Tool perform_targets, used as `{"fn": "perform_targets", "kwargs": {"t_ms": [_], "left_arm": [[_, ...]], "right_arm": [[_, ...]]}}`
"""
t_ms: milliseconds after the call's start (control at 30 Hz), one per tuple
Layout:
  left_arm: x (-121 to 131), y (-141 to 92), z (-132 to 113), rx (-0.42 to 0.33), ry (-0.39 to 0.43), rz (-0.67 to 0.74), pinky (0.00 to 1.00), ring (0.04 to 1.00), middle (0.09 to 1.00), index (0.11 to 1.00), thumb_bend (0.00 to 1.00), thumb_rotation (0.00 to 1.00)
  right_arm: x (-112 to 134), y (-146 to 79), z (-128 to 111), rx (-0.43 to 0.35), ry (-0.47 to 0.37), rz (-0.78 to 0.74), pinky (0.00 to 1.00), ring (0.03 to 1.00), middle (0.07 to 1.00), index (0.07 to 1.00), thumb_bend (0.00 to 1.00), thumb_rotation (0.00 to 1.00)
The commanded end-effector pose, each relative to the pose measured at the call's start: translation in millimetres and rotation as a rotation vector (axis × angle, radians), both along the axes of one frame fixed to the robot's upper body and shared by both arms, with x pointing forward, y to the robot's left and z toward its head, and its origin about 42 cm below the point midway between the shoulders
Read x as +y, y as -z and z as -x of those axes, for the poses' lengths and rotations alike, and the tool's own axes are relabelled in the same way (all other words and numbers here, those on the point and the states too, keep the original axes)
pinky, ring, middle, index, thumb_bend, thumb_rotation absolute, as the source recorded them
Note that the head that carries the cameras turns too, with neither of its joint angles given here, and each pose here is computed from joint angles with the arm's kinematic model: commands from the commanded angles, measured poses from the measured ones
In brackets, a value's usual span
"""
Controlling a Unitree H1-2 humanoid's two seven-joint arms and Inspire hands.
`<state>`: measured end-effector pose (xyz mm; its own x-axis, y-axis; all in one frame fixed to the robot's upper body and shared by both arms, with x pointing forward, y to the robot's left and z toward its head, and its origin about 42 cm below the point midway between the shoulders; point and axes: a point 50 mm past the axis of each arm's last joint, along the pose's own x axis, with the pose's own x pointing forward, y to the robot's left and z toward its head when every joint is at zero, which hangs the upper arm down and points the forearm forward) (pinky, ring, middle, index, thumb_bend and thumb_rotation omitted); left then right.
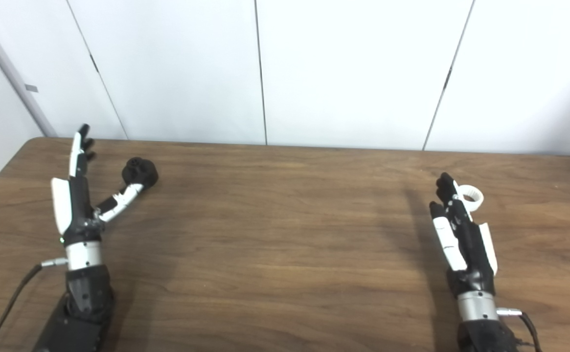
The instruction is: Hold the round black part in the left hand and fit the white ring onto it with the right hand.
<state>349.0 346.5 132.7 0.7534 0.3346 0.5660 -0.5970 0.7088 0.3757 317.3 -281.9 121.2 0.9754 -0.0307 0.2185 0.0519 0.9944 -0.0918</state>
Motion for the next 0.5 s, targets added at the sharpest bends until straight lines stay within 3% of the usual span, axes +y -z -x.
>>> {"fn": "perform_targets", "kwargs": {"t_ms": [0,233,467], "left_arm": [[8.6,27.5,12.8,0.065,-0.034,-0.017,0.88,0.954,0.984,0.999,0.77,0.23],[45.7,26.9,-3.8,0.153,-0.104,-0.056,0.85,0.952,0.989,1.0,0.84,0.26],[83.2,15.6,-12.6,0.264,-0.091,-0.104,0.94,0.994,1.0,0.999,0.92,0.26]], "right_arm": [[-5.2,25.7,12.1,0.061,0.012,-0.009,0.92,0.965,0.954,0.946,0.36,0.79],[-6.9,27.0,12.9,0.068,0.008,-0.018,0.92,0.965,0.957,0.95,0.35,0.79],[-6.7,26.2,14.8,0.063,0.001,-0.031,0.91,0.961,0.954,0.949,0.33,0.8]]}}
